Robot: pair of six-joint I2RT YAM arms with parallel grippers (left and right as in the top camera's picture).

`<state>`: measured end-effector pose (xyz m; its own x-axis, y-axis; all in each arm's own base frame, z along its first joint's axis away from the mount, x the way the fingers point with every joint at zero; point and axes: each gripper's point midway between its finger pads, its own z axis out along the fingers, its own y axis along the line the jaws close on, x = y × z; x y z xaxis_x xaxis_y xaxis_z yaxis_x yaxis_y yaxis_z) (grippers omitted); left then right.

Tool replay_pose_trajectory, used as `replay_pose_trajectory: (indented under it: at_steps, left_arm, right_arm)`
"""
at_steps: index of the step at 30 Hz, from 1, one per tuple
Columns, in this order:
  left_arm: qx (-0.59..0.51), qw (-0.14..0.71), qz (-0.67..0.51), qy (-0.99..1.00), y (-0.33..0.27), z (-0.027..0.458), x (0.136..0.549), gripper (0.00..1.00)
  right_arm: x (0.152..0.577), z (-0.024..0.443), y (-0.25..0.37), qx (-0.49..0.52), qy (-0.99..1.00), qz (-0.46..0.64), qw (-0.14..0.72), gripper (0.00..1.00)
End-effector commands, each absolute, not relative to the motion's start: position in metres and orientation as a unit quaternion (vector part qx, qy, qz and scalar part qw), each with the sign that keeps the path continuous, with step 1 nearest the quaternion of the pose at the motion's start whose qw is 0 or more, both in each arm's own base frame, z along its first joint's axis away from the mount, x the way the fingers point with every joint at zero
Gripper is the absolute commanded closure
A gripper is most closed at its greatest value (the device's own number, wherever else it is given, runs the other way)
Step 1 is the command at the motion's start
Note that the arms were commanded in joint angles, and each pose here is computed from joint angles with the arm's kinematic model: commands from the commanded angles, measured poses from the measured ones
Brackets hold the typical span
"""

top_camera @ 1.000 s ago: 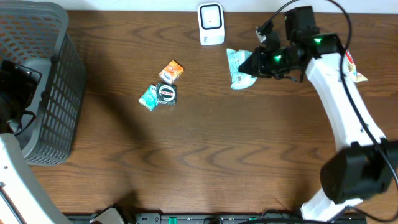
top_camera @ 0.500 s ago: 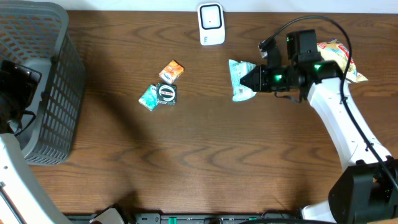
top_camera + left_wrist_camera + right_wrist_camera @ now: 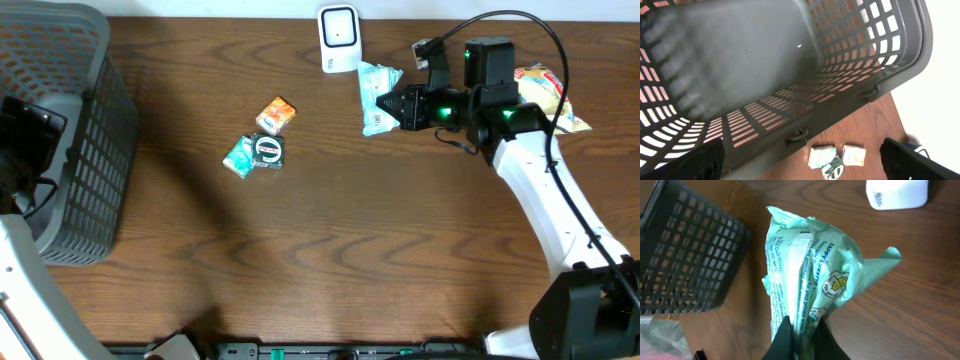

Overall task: Scan the item barcode
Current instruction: 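Lift the green wipes pack and move it right with the right gripper, then lower the wipes pack onto the table centre and release it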

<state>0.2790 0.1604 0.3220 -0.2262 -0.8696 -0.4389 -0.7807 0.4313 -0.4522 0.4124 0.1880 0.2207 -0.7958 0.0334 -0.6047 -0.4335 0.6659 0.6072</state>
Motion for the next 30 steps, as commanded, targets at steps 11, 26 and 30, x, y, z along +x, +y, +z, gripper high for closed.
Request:
replay_pose_trajectory:
  at_steps: [11, 26, 30]
  left_arm:
    - [-0.532, 0.336, -0.066, 0.774, 0.161, 0.329, 0.277, 0.02]
    - [-0.532, 0.336, -0.066, 0.774, 0.161, 0.329, 0.277, 0.02]
    - [-0.532, 0.336, -0.066, 0.774, 0.161, 0.329, 0.277, 0.03]
  right_arm:
    - [0.407, 0.238, 0.197, -0.135, 0.85, 0.399, 0.315, 0.99]
    - [0.414, 0.192, 0.187, -0.092, 0.919, 0.2, 0.328, 0.99]
    - [0.41, 0.167, 0.164, -0.072, 0.942, 0.069, 0.32, 0.99]
